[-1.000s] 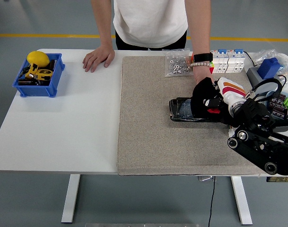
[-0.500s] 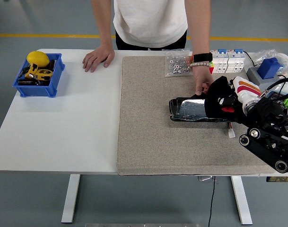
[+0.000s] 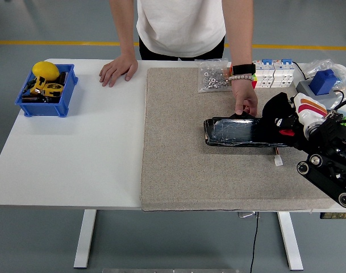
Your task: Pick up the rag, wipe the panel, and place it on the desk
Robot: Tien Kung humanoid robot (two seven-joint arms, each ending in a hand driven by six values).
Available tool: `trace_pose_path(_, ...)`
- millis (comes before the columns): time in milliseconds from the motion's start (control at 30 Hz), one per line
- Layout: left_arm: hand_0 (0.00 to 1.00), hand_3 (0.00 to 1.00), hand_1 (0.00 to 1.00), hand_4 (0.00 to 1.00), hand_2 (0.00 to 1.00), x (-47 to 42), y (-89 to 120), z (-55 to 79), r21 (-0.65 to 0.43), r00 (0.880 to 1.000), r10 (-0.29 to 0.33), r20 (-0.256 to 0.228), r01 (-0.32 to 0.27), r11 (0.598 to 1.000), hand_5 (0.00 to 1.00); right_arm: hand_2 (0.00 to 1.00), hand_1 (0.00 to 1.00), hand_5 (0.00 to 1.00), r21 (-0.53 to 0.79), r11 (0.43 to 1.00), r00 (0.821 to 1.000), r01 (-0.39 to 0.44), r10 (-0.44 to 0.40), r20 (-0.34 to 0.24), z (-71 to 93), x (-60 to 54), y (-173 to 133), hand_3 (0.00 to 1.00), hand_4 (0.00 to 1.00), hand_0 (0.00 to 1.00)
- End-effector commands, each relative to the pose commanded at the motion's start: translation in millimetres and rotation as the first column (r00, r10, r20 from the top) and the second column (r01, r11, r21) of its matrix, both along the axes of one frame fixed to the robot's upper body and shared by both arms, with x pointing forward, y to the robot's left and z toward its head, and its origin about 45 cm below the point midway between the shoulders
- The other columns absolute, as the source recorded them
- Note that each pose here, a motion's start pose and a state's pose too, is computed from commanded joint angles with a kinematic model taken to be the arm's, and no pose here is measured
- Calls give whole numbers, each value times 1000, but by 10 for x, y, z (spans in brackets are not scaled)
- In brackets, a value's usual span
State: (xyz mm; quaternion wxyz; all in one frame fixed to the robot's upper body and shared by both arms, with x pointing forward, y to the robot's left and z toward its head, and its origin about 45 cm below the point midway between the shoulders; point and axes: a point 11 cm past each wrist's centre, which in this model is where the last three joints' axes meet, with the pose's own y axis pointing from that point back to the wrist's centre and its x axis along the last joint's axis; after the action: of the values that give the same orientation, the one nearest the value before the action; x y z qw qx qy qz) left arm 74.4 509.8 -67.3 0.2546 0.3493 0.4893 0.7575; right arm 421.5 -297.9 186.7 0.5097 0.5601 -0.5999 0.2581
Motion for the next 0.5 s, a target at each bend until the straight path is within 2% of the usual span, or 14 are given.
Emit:
trace_pose_path(300,685,608,729,673,731,6,-10,-4,-2,1000,-3,2,3,1000,627,340,293,2,-13,999,999,31,-31,6,27,0,-155,364,731,248)
trace_pose_path(500,687,608,729,673,731,18,-6,0,-1,1000,-4,3,4,1000,627,340,293,2,-10,999,999,31,-31,14,64,15,-152,364,731,248)
